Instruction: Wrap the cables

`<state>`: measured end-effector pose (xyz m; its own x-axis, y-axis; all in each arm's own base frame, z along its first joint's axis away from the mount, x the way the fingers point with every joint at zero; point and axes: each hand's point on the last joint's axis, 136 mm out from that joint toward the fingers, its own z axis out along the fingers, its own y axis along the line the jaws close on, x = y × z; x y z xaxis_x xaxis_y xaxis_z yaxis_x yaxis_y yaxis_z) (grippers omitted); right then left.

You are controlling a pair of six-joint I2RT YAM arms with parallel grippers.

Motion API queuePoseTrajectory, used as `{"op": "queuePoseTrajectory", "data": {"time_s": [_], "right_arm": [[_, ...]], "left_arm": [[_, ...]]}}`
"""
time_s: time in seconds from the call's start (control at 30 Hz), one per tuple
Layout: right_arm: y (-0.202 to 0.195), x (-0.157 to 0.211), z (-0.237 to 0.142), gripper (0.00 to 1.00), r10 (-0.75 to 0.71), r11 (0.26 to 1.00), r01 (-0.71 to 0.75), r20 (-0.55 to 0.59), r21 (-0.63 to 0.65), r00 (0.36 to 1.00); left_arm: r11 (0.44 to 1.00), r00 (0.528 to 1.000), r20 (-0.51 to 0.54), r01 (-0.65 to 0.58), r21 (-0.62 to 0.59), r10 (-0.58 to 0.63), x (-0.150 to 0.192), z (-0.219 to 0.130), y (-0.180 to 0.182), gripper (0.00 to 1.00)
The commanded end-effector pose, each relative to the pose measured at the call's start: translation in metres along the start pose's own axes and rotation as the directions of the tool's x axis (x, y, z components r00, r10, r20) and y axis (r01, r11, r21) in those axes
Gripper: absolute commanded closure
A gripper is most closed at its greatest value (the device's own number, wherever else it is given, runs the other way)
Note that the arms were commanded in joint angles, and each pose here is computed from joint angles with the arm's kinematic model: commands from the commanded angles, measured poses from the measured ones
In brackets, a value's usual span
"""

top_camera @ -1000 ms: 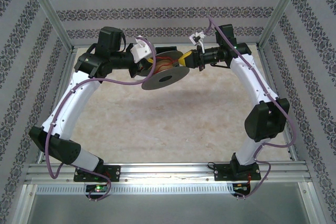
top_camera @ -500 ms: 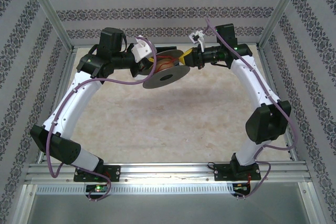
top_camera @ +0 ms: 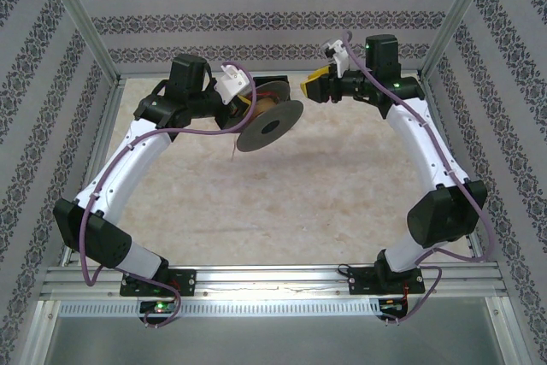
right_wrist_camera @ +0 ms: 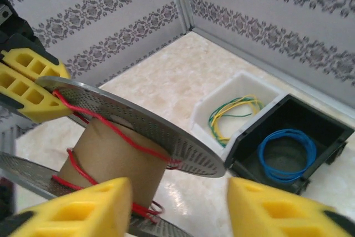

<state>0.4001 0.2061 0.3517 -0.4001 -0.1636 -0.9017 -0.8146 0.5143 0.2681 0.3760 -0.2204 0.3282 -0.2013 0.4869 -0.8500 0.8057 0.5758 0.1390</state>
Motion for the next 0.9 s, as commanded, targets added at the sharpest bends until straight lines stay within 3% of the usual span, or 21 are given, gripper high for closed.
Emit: {"op": "queuePoseTrajectory", "data": {"time_s": [0.0,0.23,0.4,0.6,0.87], "right_arm": [[0.008,-0.017,-0.013,0.40,-0.034,0.999,0.033,0.056,0.021,0.998],[0.025,-0.004,-0.023,0.20,-0.044,0.999,0.044,0.075,0.004,0.996],[0.036,0.036,-0.019,0.08,0.007,0.998,-0.001,0.100,-0.058,0.995],[0.046,0.077,-0.015,0.04,0.041,0.992,-0.028,0.099,-0.123,0.994],[0.053,0.083,-0.004,0.05,0.047,0.970,-0.019,0.112,-0.241,0.993]], "left_arm": [[0.999,0.992,0.127,0.003,-0.051,0.003,-0.036,-0.021,0.007,1.00],[0.996,0.989,0.140,0.061,-0.065,-0.052,-0.038,-0.017,0.013,1.00],[0.984,0.941,0.287,0.163,0.078,-0.179,-0.061,-0.032,0.011,1.00],[0.937,0.855,0.401,0.241,0.253,-0.328,-0.075,-0.050,0.014,1.00],[0.882,0.805,0.418,0.258,0.395,-0.422,-0.076,-0.050,0.004,1.00]]}}
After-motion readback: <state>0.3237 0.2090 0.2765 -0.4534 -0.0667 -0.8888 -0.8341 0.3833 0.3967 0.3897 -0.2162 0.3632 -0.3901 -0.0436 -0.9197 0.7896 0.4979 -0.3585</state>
